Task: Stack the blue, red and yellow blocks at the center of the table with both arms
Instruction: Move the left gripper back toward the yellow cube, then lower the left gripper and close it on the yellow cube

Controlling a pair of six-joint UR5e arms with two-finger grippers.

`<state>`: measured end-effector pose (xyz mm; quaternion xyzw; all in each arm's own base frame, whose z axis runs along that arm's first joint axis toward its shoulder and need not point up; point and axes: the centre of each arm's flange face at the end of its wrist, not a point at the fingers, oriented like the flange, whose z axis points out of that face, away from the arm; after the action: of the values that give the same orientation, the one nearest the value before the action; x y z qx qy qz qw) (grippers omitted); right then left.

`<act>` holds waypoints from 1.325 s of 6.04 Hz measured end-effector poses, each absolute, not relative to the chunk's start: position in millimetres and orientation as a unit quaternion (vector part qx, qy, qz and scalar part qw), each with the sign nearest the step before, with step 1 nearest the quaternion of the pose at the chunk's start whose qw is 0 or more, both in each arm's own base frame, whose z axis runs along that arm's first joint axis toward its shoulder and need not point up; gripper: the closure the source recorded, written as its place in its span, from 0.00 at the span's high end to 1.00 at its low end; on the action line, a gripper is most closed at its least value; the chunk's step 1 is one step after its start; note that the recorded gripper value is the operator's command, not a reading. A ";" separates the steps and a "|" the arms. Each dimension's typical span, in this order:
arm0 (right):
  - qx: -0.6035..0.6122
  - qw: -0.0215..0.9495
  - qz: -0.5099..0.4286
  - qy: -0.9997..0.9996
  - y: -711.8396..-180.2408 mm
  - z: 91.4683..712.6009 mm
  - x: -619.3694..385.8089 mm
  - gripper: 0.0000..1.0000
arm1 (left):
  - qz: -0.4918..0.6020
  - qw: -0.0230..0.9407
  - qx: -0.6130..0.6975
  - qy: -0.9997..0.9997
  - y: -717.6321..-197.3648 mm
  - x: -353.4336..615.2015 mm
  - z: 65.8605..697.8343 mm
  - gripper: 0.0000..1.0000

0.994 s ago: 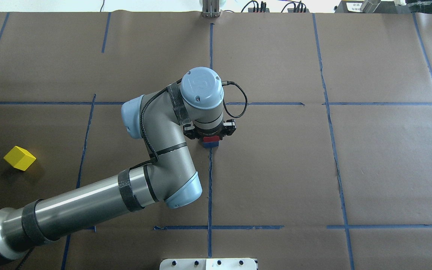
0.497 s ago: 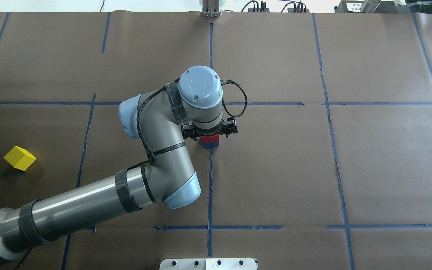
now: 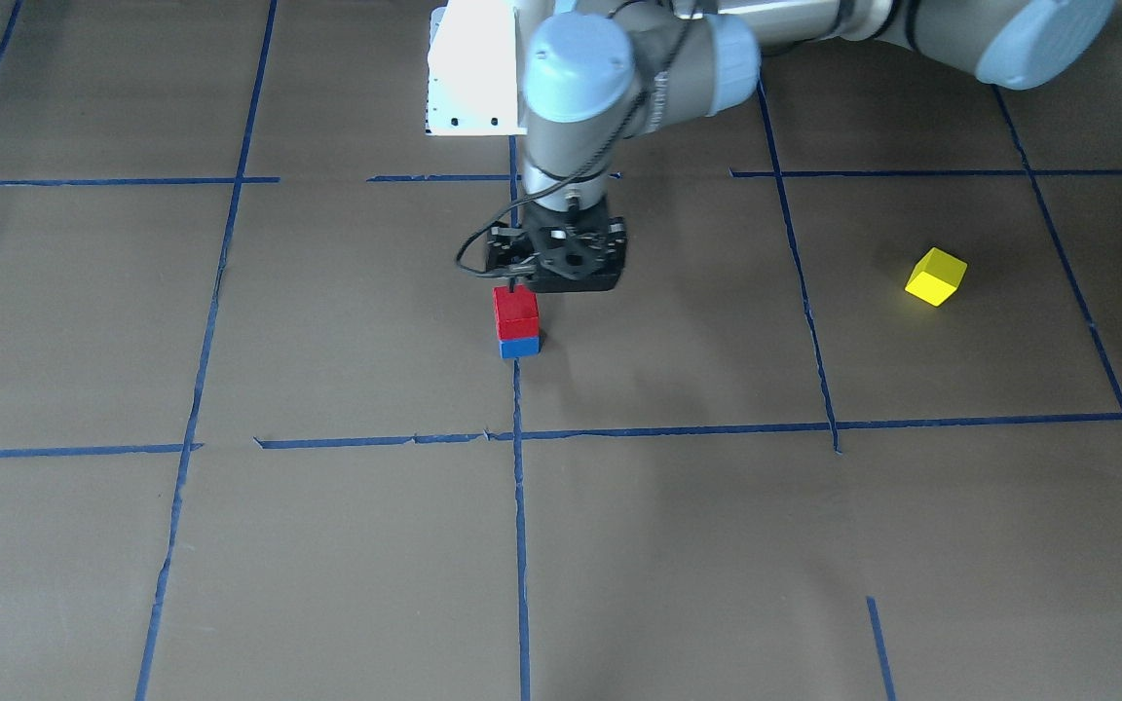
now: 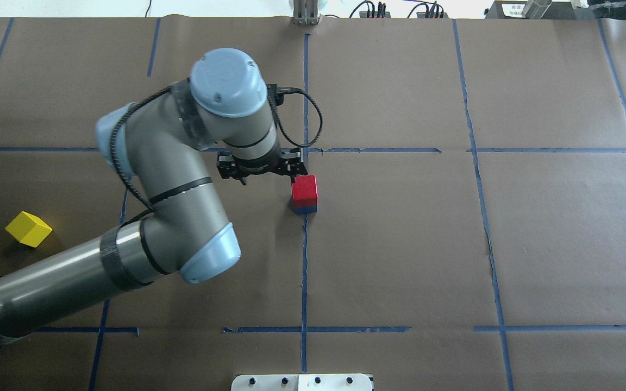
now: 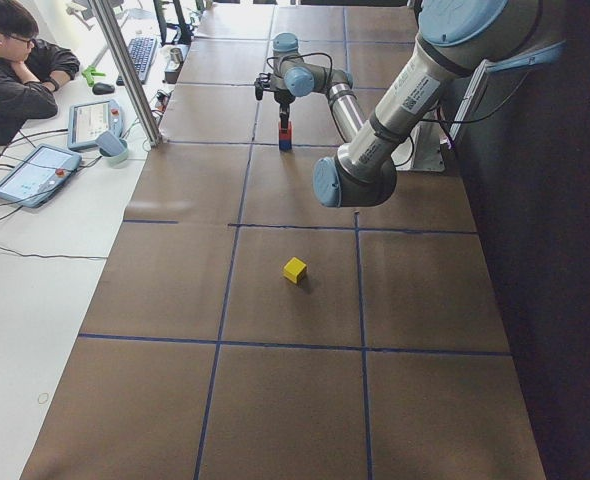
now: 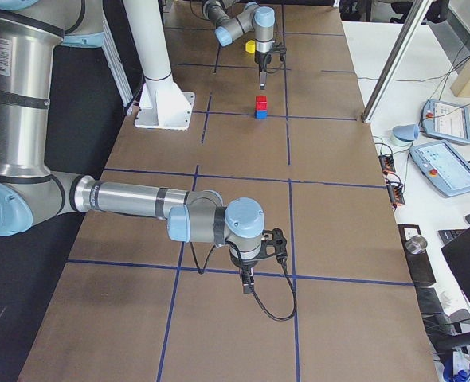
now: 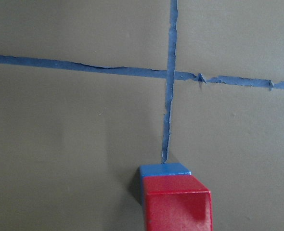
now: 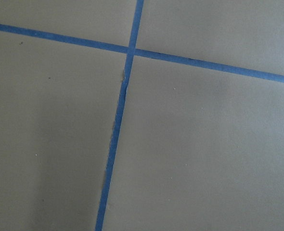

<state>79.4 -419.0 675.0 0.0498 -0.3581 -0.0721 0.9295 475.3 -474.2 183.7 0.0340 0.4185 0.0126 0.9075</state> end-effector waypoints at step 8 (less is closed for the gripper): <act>0.050 0.929 -0.072 -0.359 -419.0 674.9 79.1 1.00 | 0.190 0.876 0.136 0.421 -395.3 217.3 574.8 1.00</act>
<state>79.1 -419.0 674.9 0.0499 -0.3588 -0.0725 0.9293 217.3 -395.3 574.8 0.1364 0.4208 0.1903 0.8764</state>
